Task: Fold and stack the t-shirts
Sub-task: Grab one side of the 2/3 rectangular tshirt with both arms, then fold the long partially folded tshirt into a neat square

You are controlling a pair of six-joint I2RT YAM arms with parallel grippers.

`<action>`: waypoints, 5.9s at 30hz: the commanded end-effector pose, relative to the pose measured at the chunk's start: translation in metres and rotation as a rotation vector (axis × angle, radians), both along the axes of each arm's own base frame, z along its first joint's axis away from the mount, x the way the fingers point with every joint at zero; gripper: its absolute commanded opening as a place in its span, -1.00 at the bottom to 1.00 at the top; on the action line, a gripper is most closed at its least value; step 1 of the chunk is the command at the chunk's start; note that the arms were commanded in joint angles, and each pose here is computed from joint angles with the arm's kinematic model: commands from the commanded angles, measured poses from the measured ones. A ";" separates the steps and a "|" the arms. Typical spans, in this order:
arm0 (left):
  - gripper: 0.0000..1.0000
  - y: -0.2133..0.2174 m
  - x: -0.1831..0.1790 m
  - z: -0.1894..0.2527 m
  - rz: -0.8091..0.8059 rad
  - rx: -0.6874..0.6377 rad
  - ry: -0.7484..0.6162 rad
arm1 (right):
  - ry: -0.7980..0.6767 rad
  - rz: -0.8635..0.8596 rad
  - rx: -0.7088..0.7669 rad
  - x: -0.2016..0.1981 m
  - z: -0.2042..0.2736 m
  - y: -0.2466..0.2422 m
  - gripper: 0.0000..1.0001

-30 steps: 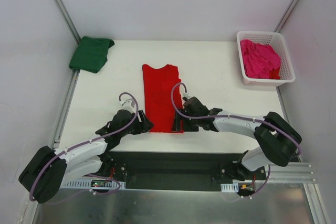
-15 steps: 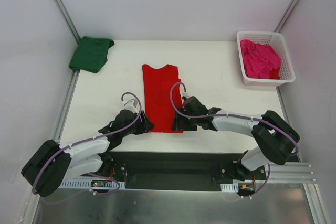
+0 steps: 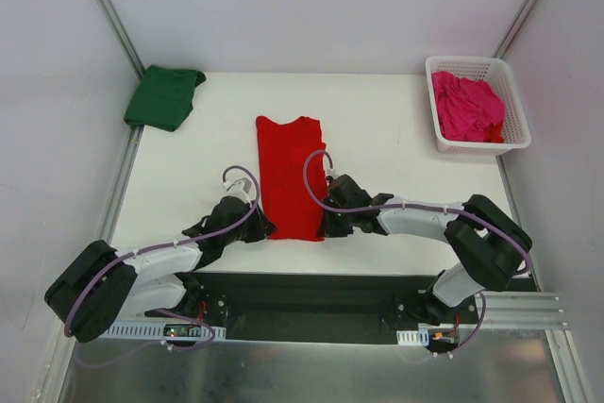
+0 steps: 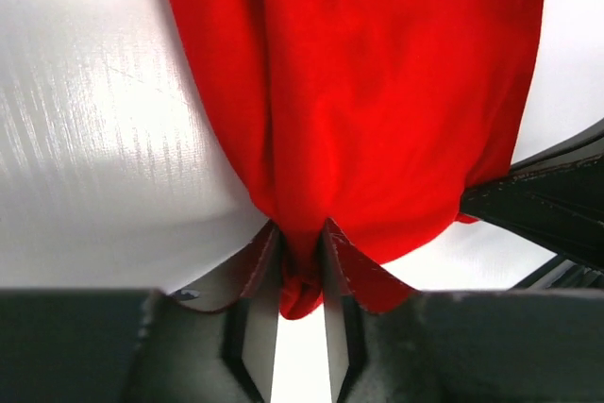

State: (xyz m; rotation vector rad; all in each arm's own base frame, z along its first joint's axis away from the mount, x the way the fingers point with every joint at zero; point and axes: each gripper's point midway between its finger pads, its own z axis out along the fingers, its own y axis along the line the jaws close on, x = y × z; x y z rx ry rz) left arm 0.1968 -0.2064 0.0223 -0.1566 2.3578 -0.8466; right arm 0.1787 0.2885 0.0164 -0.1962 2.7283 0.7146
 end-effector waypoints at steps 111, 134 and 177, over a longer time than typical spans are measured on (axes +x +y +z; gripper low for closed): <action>-0.99 0.017 0.279 0.100 0.111 0.109 -0.281 | -0.333 0.051 0.139 0.320 0.086 0.015 -0.15; 0.16 0.049 0.287 0.198 0.131 0.163 -0.479 | -0.391 -0.004 0.036 0.278 0.116 -0.047 0.48; -1.00 -0.094 0.329 0.105 -0.286 -0.558 -0.148 | -0.220 -0.025 0.020 0.130 0.087 -0.077 -0.97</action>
